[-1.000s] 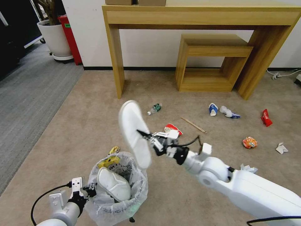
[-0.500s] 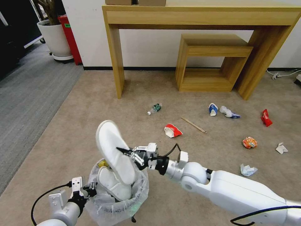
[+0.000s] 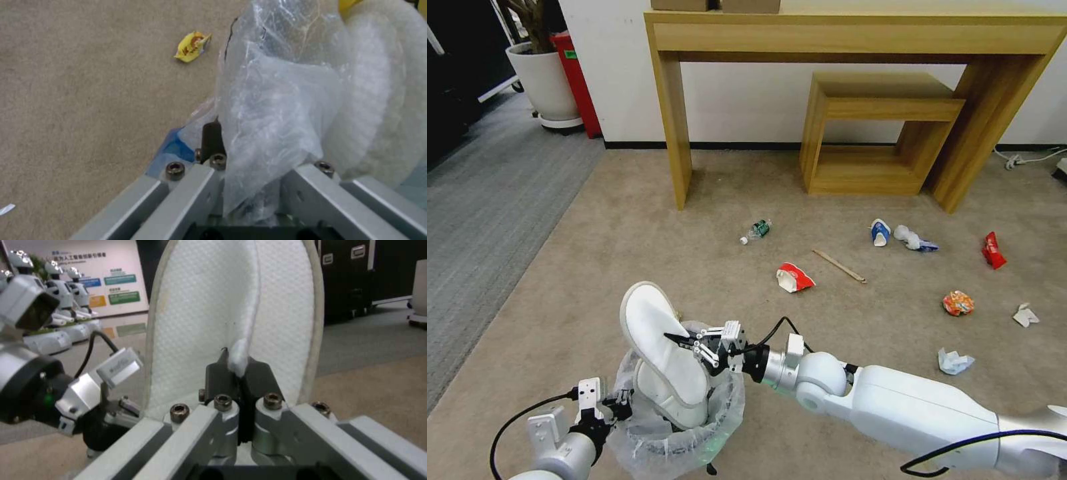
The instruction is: Pick up the trash bin and place the garbage on the floor into it.
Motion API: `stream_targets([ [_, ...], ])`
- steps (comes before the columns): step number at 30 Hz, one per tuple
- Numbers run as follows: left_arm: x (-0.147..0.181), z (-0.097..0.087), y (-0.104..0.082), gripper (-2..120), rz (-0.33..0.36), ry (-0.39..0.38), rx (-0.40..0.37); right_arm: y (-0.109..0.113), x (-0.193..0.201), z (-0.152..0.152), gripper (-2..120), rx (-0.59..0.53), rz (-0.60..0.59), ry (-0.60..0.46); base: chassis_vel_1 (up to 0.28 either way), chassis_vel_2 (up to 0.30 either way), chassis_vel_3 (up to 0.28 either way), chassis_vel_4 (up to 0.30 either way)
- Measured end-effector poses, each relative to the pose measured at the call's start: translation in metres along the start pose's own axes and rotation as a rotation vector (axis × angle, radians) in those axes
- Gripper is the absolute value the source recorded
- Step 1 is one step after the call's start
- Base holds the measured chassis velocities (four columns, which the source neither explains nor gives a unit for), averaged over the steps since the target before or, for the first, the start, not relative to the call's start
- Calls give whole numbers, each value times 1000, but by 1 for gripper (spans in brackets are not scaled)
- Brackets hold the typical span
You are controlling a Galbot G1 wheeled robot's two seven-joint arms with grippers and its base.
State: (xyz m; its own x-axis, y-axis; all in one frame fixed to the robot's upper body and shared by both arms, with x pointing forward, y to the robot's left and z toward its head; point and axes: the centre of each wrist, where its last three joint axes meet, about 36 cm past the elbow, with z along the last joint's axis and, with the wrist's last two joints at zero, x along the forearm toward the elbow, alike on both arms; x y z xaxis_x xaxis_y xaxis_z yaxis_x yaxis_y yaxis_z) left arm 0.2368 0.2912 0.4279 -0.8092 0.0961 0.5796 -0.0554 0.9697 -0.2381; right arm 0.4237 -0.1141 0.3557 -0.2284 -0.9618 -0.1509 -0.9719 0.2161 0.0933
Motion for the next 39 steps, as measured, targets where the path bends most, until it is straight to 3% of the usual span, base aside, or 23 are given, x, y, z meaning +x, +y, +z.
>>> stream_targets([
  [17,2,1,1,1,3,-10,4,3,-3,32,0,68,-23,67,0,0,0,0],
  [23,-1,-2,2,1,2,-17,5,-2,7,24,24,91,-16,72,0,0,0,0],
  [27,-2,-2,3,1,-3,-16,4,1,9,20,32,90,-19,67,0,0,0,0],
  [33,-6,-2,5,1,-9,-12,8,11,14,12,59,70,-16,49,0,0,0,0],
  [39,-7,4,7,1,-23,1,12,10,26,-14,80,51,85,13,0,0,0,0],
])
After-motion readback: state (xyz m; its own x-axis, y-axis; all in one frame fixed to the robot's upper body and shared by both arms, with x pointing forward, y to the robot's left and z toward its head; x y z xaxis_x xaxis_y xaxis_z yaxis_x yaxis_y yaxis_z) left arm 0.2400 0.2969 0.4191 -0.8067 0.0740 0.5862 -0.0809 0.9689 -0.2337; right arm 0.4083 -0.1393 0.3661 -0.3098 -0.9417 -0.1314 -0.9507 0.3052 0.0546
